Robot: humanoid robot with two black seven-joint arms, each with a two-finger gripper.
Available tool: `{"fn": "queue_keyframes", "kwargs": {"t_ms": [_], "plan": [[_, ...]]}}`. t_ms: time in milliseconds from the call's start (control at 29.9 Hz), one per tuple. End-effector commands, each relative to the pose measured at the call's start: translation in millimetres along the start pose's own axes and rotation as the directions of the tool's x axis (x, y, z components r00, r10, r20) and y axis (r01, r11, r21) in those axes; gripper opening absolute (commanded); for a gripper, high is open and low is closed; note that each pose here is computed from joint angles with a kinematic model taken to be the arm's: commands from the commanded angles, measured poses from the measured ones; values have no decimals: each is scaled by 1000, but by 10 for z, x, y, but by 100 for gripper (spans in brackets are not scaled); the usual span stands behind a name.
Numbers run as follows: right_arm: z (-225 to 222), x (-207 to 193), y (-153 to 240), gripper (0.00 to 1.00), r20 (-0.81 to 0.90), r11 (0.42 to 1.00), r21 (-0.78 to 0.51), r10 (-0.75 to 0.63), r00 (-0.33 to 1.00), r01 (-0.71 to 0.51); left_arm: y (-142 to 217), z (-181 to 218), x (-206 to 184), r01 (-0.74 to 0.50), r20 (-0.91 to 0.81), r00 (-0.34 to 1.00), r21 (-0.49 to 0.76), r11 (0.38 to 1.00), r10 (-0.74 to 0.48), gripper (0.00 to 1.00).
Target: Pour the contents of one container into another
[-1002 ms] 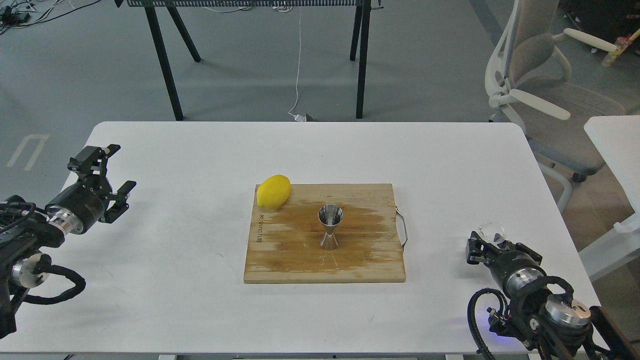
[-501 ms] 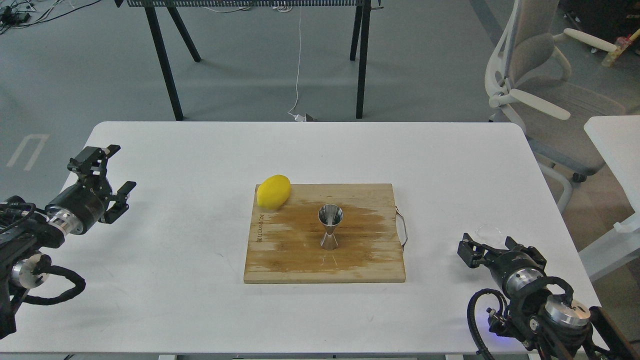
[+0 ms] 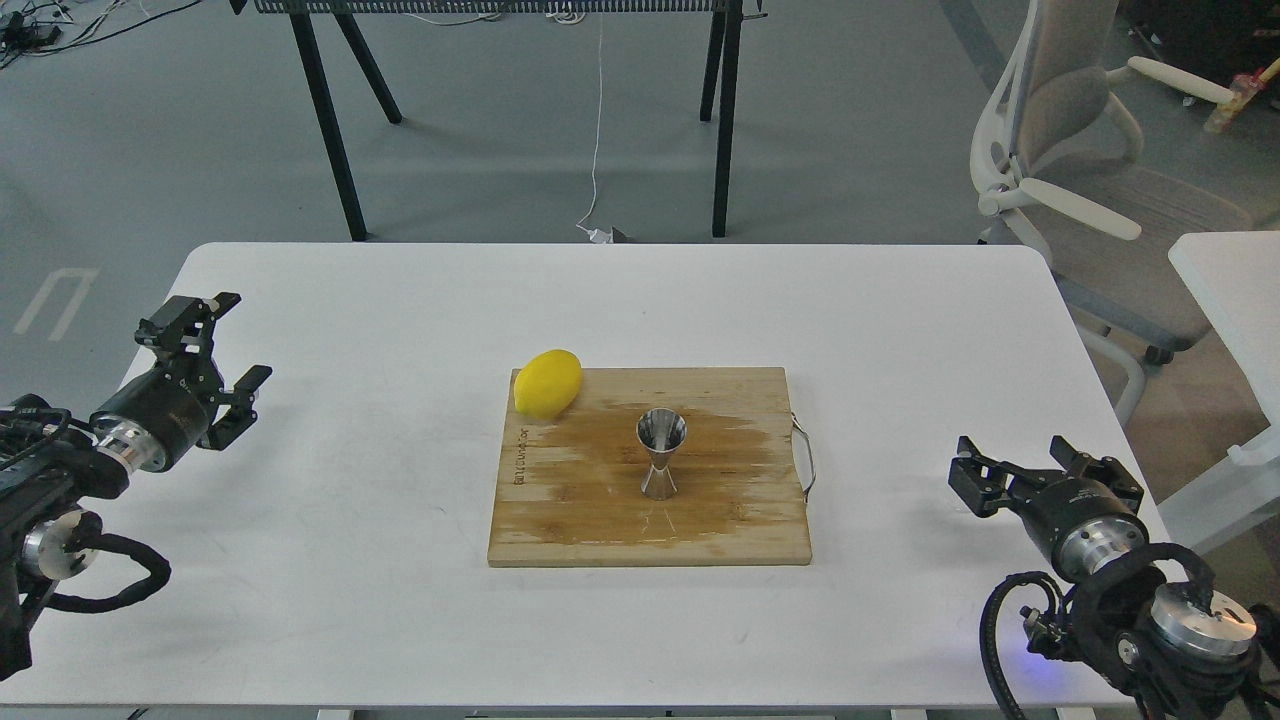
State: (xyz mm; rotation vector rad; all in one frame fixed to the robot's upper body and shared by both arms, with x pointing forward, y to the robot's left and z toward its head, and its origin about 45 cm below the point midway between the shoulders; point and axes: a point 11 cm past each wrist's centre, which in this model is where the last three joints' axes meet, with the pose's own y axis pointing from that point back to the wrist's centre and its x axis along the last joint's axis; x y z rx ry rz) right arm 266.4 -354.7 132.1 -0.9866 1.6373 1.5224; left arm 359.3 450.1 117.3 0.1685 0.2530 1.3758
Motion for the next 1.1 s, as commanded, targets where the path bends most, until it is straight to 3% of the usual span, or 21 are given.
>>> {"fn": "queue_keyframes", "kwargs": {"t_ms": [0,134,267,468,601,1069], "plan": [[-112,-322,131,99,-124,995,-50,-97,988,91,9,15,21,-3,4,1000,-1,1000,3,99],[-224,-693,175,99,-231,959,-108,-279,932,261,10,36,38,-8,3,1000,-6,1000,8,99],[-264,-1184,144,99,-376,864,-200,-504,778,462,14,96,85,-26,-16,1000,-27,999,25,99],[-372,-1351,65,99,-408,726,-270,-681,608,632,65,193,213,-59,-27,998,-50,997,58,99],[-517,-935,-134,99,-398,796,-203,-599,695,570,130,310,360,-94,-32,995,-72,993,92,99],[-321,-579,-293,99,-294,827,-140,-559,775,544,189,434,497,-146,-89,987,-119,982,136,99]]}}
